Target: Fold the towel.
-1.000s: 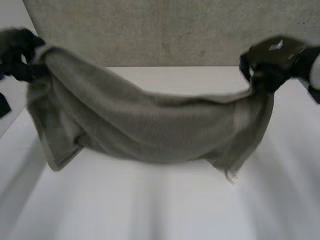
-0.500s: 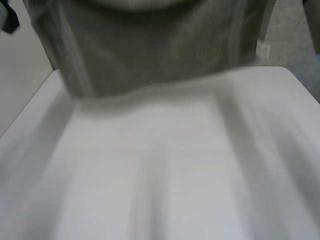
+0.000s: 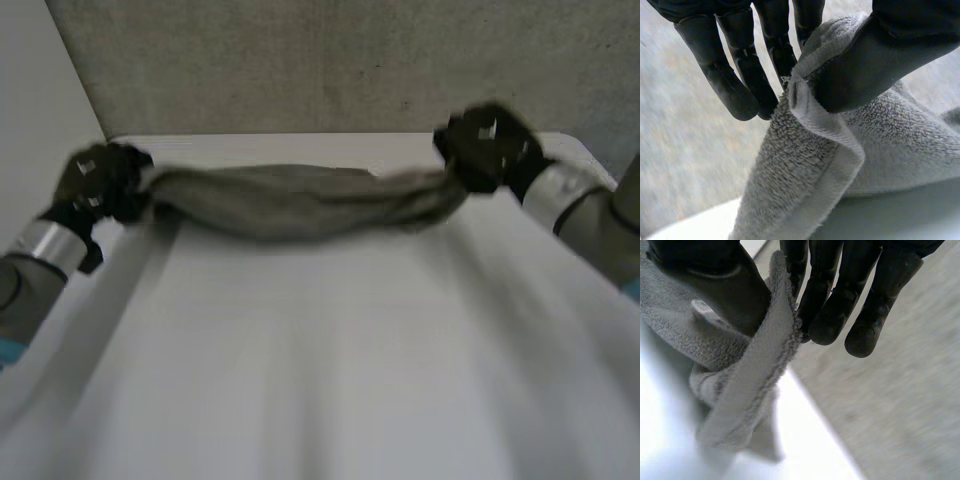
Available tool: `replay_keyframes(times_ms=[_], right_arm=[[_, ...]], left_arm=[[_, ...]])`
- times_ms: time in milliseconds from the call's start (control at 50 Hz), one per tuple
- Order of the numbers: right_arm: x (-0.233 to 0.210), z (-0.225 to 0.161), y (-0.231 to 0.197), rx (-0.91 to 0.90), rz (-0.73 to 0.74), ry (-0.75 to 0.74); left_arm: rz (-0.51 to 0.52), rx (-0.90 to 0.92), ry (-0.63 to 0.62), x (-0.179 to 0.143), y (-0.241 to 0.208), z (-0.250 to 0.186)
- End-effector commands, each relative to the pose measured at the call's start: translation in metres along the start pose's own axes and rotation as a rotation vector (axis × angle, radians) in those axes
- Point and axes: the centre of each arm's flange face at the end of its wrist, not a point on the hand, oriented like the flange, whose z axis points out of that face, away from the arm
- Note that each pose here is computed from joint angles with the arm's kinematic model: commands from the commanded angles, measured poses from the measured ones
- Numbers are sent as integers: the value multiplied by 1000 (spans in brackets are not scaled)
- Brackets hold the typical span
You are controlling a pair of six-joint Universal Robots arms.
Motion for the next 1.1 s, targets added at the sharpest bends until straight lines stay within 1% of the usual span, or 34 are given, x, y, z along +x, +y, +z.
replay_keyframes(times_ms=[20, 60, 100, 120, 160, 180, 220, 340, 440, 560, 740, 860, 1020, 1060, 1080, 1100], right_arm=[[-27, -25, 46, -119, 61, -94], [-27, -29, 47, -135, 64, -86], [-26, -40, 32, -143, 78, -80], [-26, -40, 32, -143, 78, -80], [-29, -54, 20, -167, 110, -87], [-29, -54, 20, -167, 110, -87], [-38, -63, 19, -201, 181, -102], [-47, -68, 27, -252, 246, -88], [-47, -67, 36, -280, 209, -7], [-48, -67, 42, -273, 150, 48], [-67, -70, 43, -269, 38, 30], [-86, -73, 40, -275, 18, 28], [-103, -71, 29, -262, -25, 79], [-106, -70, 30, -263, -34, 84], [-106, -70, 30, -263, -34, 84], [-107, -67, 34, -267, -38, 90]], left_arm=[[39, -108, 31, -6, 28, -31], [40, -107, 28, -9, 23, -36], [48, -96, 30, -9, 14, -39], [55, -85, 32, -8, 5, -43], [54, -83, 31, -7, 1, -46], [55, -79, 31, -5, -2, -49], [53, -79, 32, -2, -3, -52], [28, -128, 21, 4, 10, -66], [9, -156, 23, 8, 19, -72], [16, -148, 21, 6, 17, -69], [18, -144, 8, 3, 14, -69], [13, -156, 24, 11, 13, -72], [74, -228, 51, 26, 7, -83], [127, -259, 78, 36, 9, -87], [128, -260, 78, 36, 9, -87], [163, -270, 82, 39, 11, -88]])
